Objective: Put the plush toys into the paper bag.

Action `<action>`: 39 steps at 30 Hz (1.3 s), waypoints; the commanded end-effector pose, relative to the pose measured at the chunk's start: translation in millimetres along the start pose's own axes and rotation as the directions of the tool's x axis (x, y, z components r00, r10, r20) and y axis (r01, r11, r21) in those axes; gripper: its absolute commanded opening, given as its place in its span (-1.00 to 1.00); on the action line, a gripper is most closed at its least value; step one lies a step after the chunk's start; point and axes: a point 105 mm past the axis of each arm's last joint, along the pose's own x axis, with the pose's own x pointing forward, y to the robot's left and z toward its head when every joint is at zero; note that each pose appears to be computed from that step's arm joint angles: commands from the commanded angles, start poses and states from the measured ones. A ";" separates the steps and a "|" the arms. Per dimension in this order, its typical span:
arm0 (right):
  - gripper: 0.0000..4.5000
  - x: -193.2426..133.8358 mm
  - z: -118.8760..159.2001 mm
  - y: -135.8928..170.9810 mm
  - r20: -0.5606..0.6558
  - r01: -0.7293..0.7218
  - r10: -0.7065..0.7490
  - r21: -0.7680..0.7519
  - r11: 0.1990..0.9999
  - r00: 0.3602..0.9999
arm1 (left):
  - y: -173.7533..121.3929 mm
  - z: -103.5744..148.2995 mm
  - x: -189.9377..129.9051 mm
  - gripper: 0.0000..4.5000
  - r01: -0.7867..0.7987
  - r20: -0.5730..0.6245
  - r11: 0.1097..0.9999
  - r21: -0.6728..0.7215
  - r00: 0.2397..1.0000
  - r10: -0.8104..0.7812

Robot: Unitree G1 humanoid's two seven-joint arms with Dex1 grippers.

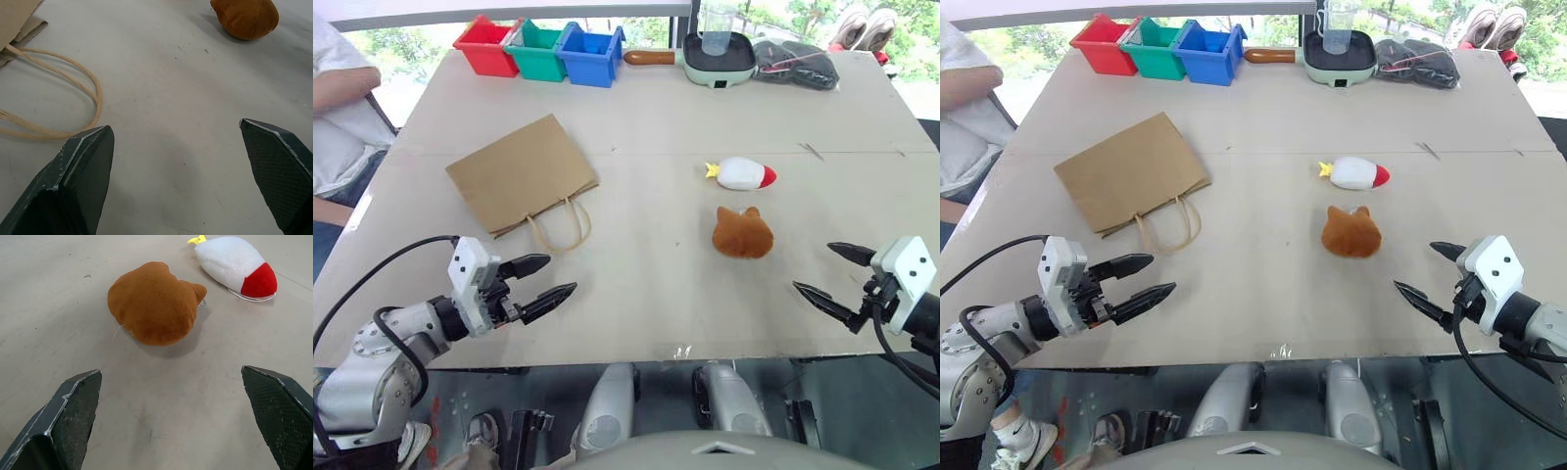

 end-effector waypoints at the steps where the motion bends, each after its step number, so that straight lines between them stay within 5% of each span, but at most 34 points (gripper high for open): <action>1: 0.98 11.3 17.7 6.8 0.093 -0.014 0.019 -0.063 0.998 0.995 | 8.1 18.3 6.9 0.97 -0.022 0.068 0.999 0.046 0.998 0.019; 7: 0.98 36.5 39.6 45.3 0.177 -0.158 0.178 -0.119 0.980 0.968 | 54.7 40.4 -4.1 0.97 -0.170 0.043 0.906 0.387 0.985 0.167; 12: 0.98 41.3 38.1 48.9 0.179 -0.178 0.197 -0.119 0.977 0.964 | 53.9 31.9 0.3 0.97 -0.034 -0.062 0.781 0.624 0.994 0.093; 21: 0.98 48.0 43.2 55.4 0.199 -0.157 0.178 -0.118 0.981 0.964 | 62.1 6.0 22.1 0.97 0.091 -0.181 0.665 0.741 0.981 0.067; 24: 1.00 48.9 44.2 55.7 0.198 -0.143 0.165 -0.120 0.982 0.966 | 64.3 6.0 25.0 0.43 0.101 -0.182 0.676 0.730 0.982 0.050; 30: 1.00 49.7 45.5 57.4 0.199 -0.127 0.146 -0.106 0.986 0.969 | 62.2 14.8 24.6 -0.93 0.076 -0.107 0.855 0.514 0.994 -0.024; 32: 1.00 51.4 46.0 58.4 0.203 -0.122 0.139 -0.094 0.988 0.969 | 57.6 29.1 26.4 -0.97 0.065 -0.014 0.946 0.317 0.998 -0.064; 35: 0.63 56.8 51.3 62.2 0.236 -0.157 0.154 -0.006 0.988 0.960 | 35.8 59.6 29.7 -1.00 0.197 0.142 0.980 0.016 0.970 -0.197; 39: -0.33 77.6 68.9 72.8 0.285 -0.192 0.187 -0.009 0.981 0.940 | 9.1 81.5 31.6 -1.00 0.372 0.232 0.908 -0.193 0.916 -0.326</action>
